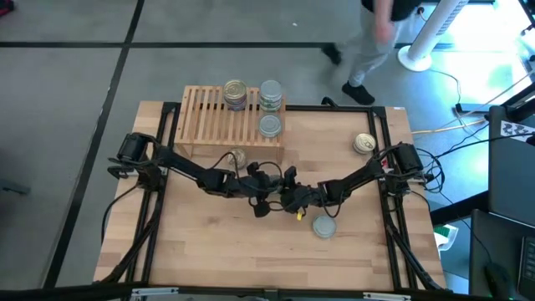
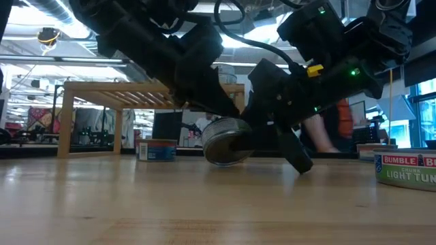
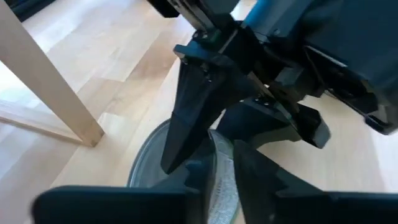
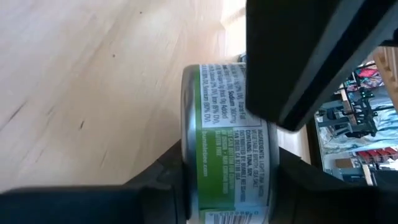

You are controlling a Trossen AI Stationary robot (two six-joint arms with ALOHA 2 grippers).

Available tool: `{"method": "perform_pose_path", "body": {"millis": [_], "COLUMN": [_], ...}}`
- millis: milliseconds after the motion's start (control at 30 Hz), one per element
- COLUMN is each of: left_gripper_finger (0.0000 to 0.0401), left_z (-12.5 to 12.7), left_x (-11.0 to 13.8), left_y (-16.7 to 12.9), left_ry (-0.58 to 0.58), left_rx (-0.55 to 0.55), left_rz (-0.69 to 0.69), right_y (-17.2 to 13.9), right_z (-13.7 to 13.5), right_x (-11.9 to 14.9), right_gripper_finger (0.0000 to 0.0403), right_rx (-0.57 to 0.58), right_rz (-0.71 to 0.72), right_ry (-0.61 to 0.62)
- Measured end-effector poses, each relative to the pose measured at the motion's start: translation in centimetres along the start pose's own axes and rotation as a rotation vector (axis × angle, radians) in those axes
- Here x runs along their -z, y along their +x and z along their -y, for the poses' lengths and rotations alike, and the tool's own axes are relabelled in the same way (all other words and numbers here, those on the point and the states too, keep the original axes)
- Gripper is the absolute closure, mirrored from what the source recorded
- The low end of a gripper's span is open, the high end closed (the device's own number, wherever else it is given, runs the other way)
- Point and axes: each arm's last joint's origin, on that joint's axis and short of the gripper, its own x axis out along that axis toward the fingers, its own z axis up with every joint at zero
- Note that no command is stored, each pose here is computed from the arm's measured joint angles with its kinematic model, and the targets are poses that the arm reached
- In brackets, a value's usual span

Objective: Stack canned seafood by type on shelf
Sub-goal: Stack the green tuna can on top of the bottom green tuna can on the shelf

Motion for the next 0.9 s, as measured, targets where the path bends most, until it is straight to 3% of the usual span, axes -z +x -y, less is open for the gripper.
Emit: {"method": "perform_pose_path", "body": {"millis": [267,533,700,900], "left_gripper_finger": [0.0277,0.0272,0.0272,0.0272], "left_z": [-0.2,-0.2,-0.9,-1.5], "left_x": [-2.5,-6.5,-8.5,-9.7], "left_y": [-2.9,-8.6,-12.1,-14.0], "left_ry": [0.027,0.077,0.111,0.136], "left_rx": [0.027,0.086,0.099,0.088], "left_rz": [0.066,0.259,0.377,0.469], "right_y": [-1.6,-3.7,-5.7,-6.5], "right_z": [0.8,3.8,6.5,9.6], "right_x": [-1.5,-3.1,-4.3,-4.4], "right_gripper_finger": [0.0257,0.0265,0.0255,0.0264], "right_rx": [0.034,0.115,0.237,0.400], "right_rz": [0.051,0.127,0.196,0.208], "right_ry": [0.018,0.033,0.001,-0.099]}}
